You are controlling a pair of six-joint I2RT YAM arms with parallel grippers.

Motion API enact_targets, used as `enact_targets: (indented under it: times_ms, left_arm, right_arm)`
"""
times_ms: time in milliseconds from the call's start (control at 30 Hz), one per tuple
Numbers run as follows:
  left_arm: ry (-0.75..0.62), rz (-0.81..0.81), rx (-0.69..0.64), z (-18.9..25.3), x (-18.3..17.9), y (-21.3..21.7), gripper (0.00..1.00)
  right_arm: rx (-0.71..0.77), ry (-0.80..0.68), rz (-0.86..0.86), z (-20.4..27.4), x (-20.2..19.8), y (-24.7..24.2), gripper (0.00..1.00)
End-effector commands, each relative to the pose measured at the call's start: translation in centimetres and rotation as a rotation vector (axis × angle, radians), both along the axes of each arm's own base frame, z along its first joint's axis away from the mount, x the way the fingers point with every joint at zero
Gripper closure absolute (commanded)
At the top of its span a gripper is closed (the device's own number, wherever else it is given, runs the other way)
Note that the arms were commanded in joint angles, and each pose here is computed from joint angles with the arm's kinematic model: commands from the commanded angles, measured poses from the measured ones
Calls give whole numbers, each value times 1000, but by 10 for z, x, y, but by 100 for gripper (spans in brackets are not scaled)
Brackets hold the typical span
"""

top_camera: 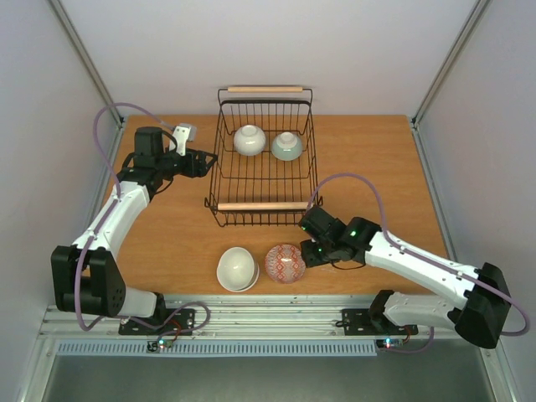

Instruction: Load the bowls into the dish rack

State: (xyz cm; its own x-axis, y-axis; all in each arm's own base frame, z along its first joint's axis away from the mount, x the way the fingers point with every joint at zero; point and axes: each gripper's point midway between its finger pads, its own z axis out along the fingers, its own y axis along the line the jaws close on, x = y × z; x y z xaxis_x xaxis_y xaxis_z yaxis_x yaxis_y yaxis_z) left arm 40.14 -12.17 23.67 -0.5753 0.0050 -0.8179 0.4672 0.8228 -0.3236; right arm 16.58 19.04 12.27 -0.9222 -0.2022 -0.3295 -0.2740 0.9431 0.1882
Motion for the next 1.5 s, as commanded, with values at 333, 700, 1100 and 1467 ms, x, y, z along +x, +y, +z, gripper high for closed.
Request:
enact_targets:
  times_ms: [333,700,1100,1467]
  left_arm:
    - [-36,-2,-6,13,6,0,23]
    - [-38,-3,-6,14,5,0,22]
    - [-37,-8,-8,13,5,-1,22]
    - [-44,-6,-6,15,4,-1,22]
  right_arm:
    - [35,72,-29,-41,-13,26,59]
    - [-17,111,-4,-62,-27,36,64]
    - [-105,65,-17,-52,-28,21,65]
    - [-98,55,-11,-62,-24,32,67]
